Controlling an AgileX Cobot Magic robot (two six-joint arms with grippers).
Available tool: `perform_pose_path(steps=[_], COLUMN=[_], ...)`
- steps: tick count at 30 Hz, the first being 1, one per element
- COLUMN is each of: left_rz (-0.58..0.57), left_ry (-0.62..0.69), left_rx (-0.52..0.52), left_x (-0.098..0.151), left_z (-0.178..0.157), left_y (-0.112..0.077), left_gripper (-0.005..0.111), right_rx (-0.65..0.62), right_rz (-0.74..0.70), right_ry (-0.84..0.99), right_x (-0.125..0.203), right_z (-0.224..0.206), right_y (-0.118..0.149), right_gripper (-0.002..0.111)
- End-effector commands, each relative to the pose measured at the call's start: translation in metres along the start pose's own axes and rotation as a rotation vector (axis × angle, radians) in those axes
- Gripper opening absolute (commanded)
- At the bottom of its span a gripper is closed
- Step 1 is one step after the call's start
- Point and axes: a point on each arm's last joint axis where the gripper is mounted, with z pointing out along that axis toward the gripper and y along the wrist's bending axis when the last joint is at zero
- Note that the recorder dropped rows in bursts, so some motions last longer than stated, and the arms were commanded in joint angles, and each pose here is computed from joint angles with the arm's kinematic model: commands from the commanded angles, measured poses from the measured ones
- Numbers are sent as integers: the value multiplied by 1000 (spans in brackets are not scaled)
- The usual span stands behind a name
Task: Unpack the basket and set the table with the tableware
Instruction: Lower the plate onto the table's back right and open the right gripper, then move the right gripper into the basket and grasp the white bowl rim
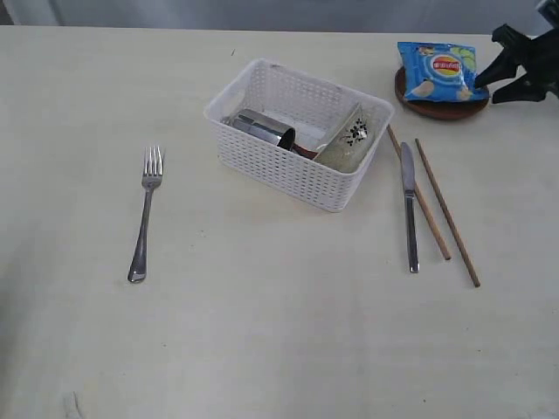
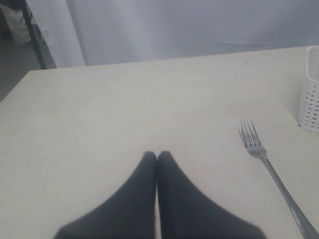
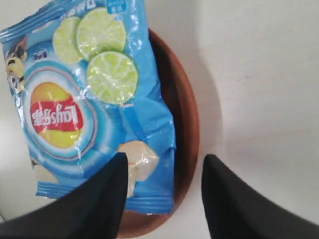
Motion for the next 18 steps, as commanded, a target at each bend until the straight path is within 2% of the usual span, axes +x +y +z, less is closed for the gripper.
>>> perform_pose_path(steps=[1, 5, 8, 9, 10, 11, 12, 13, 14, 15, 18], left_rz=[0, 0, 0, 0, 0, 0, 0, 0, 0, 0, 0], left_ry=[0, 0, 0, 0, 0, 0, 0, 0, 0, 0, 0], left_rx=[5, 5, 5, 5, 5, 5, 5, 5, 5, 5, 5], left_x=[1, 1, 1, 1, 1, 1, 1, 1, 1, 1, 1], left_z=[0, 0, 0, 0, 0, 0, 0, 0, 0, 0, 0], left_y=[0, 0, 0, 0, 0, 0, 0, 0, 0, 0, 0], left_gripper=[0, 0, 0, 0, 0, 0, 0, 0, 0, 0, 0], right_rx=[66, 72, 28, -28, -50, -68, -72, -63, -49, 34, 226], right_rz=[-24, -26, -16, -30, -41, -75, -82, -96, -111, -178, -331], right_ry=[6, -12, -56, -75, -80, -91, -98, -102, -95, -87, -59], right_x=[-6, -8, -10, -9, -8, -3, -1, 6, 11, 25, 52], right_z=[-27, -48, -76, -94, -102, -116, -121, -128, -127, -128, -108], right_y=[6, 19, 42, 65, 75, 103, 115, 146, 162, 195, 245], right_gripper=[45, 45, 45, 45, 45, 45, 45, 45, 45, 45, 45])
